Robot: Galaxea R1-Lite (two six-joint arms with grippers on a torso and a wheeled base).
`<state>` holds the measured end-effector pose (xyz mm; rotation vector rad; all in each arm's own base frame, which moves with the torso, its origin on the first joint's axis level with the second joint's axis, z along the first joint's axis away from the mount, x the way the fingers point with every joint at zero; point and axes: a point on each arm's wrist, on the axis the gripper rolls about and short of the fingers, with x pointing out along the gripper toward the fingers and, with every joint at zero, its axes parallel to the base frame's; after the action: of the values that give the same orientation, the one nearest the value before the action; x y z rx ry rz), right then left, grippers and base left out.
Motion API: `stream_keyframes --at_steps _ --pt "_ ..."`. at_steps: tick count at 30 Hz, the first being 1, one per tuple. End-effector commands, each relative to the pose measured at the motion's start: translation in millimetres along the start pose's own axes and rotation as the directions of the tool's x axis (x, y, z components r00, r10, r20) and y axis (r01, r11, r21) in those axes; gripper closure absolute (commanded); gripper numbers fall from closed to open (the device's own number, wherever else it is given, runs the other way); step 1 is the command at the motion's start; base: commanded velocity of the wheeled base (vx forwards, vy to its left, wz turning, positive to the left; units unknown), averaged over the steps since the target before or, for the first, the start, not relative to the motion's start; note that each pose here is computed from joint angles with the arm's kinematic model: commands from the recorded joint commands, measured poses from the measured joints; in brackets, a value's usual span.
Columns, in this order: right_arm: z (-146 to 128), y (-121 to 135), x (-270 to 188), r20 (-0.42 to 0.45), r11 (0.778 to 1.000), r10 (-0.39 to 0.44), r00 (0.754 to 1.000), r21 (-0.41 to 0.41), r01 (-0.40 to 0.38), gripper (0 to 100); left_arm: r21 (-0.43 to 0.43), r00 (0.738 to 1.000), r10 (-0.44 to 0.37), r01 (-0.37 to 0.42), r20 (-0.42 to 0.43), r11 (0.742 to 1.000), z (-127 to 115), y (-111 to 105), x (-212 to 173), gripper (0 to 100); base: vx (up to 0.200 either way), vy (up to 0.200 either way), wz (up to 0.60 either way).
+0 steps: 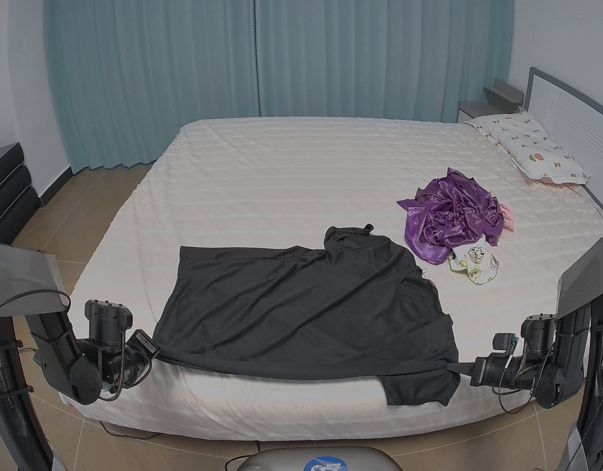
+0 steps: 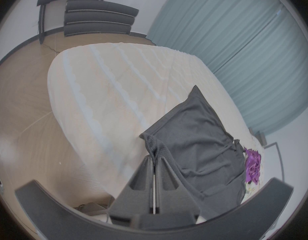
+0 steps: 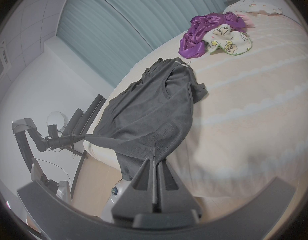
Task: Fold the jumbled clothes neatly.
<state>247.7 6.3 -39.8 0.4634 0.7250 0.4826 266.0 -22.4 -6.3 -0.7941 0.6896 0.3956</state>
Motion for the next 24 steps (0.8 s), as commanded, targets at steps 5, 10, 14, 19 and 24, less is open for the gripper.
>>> stream_keyframes --at_steps 5,10,14,19,24 --pt "-5 6 -23 -0.003 1.000 -0.005 1.000 -0.019 0.005 100 0.068 0.998 0.050 -0.047 -0.040 0.997 -11 10 -8 100 0.000 0.000 0.00" --pt "-9 7 -32 -0.015 0.999 -0.019 1.000 -0.044 0.019 100 0.143 0.994 0.086 -0.076 -0.067 0.987 -19 17 -14 100 0.000 0.000 0.00" --pt "-12 3 -40 -0.012 0.998 -0.047 0.999 -0.042 0.046 100 0.226 0.988 0.135 -0.114 -0.078 0.967 -32 23 -23 100 0.000 0.000 0.00" --pt "-11 -4 -44 0.001 0.996 -0.072 0.997 -0.045 0.072 100 0.319 0.980 0.171 -0.131 -0.100 0.939 -44 30 -32 100 0.000 0.000 0.00" --pt "-14 -5 -54 -0.039 0.997 -0.068 0.997 -0.048 0.066 100 0.365 0.972 0.216 -0.167 -0.097 0.916 -53 35 -35 100 0.000 0.000 0.00"
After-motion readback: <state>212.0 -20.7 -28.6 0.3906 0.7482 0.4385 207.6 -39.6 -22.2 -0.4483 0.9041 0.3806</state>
